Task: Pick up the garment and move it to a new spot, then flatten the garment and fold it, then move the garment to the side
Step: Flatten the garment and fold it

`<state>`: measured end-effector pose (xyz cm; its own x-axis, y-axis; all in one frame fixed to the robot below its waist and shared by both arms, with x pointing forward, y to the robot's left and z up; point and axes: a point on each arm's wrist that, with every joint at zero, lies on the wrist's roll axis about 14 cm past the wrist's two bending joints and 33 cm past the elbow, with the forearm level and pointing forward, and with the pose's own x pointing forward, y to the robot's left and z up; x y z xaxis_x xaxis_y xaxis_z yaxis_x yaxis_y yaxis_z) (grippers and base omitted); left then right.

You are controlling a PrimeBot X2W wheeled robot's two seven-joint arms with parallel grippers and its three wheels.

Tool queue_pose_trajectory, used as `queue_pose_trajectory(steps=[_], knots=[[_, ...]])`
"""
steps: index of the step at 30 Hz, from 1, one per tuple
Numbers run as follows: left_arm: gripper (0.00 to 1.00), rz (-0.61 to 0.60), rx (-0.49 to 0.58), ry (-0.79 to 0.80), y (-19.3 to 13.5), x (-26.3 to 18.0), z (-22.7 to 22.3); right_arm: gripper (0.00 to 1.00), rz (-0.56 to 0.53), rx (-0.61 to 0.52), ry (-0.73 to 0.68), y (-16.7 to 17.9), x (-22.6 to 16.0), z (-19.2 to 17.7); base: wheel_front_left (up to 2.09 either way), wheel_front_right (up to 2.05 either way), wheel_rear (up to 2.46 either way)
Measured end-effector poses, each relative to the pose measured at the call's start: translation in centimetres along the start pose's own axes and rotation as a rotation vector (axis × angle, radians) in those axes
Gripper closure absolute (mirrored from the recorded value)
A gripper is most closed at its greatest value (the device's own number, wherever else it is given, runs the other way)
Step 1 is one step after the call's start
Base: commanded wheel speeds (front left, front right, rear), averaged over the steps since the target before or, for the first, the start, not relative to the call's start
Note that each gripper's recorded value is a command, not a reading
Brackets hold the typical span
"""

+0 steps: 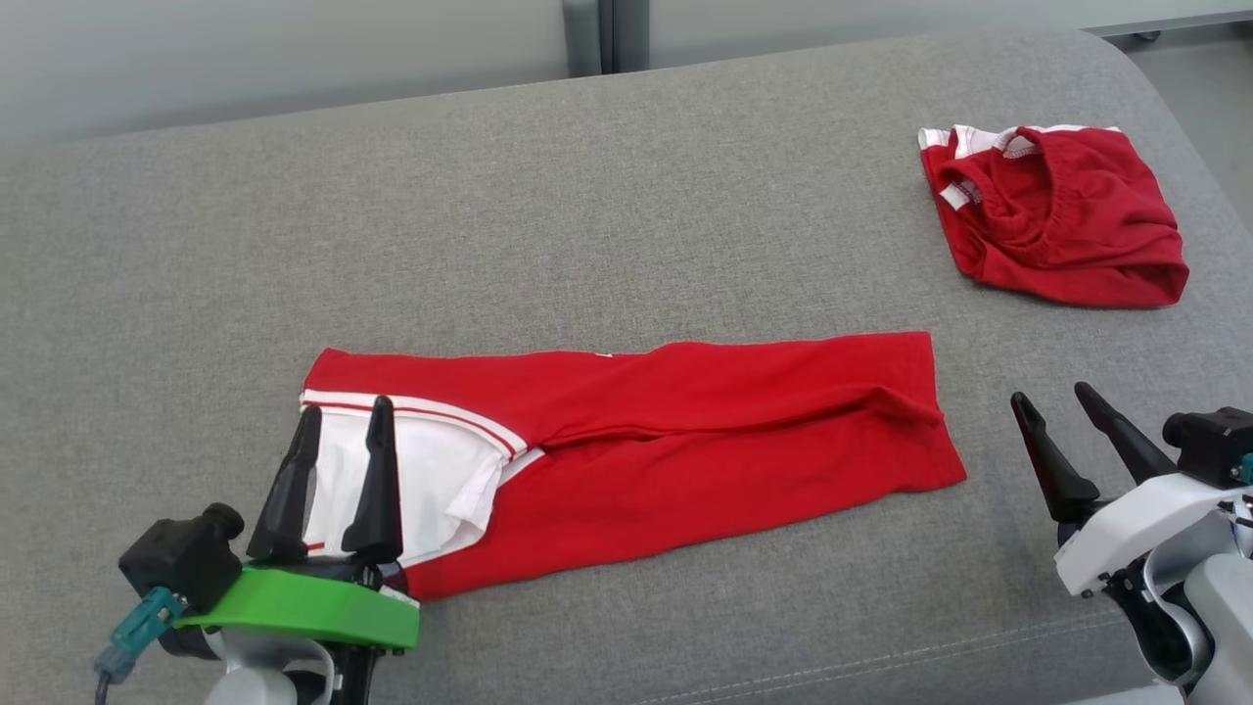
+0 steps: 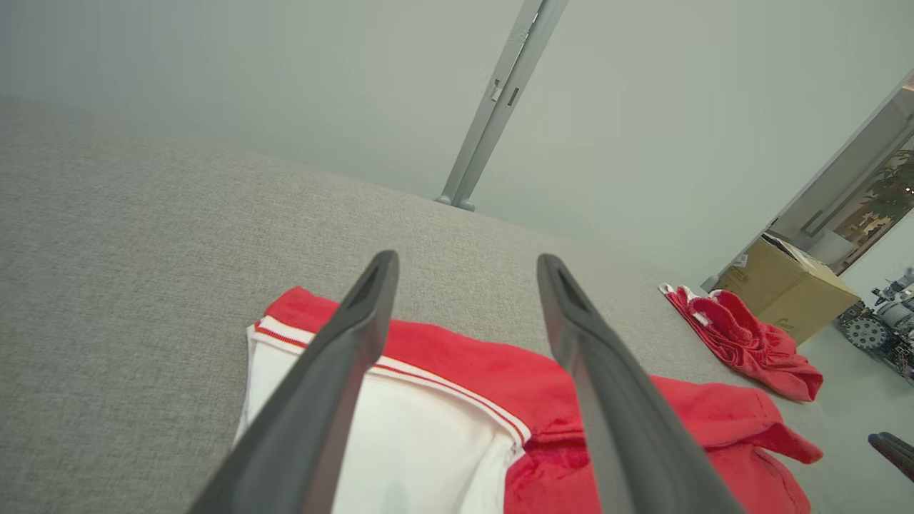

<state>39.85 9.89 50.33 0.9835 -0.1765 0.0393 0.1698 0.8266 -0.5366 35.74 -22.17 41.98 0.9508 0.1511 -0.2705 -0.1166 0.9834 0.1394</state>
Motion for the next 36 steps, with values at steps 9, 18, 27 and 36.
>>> queue_pose_trajectory(steps=[9,18,27,36], knots=[[0.0,0.0,-0.003,-0.009,-0.7,-1.4,0.2,0.0,0.054,0.074,0.014,2.0,2.4,0.5,0.0,0.0,0.0],[0.0,0.059,0.006,-0.041,0.7,-2.4,1.4,0.0,0.074,0.101,0.172,3.2,4.5,-2.3,0.0,0.0,0.0],[0.0,0.127,0.01,-0.052,2.5,-3.2,1.9,0.0,0.09,0.11,0.333,4.4,4.6,-6.3,0.0,0.0,0.0],[0.0,0.126,0.005,-0.048,2.3,-3.1,1.7,1.0,0.1,0.13,0.35,4.8,4.8,-6.6,0.0,0.0,0.0]])
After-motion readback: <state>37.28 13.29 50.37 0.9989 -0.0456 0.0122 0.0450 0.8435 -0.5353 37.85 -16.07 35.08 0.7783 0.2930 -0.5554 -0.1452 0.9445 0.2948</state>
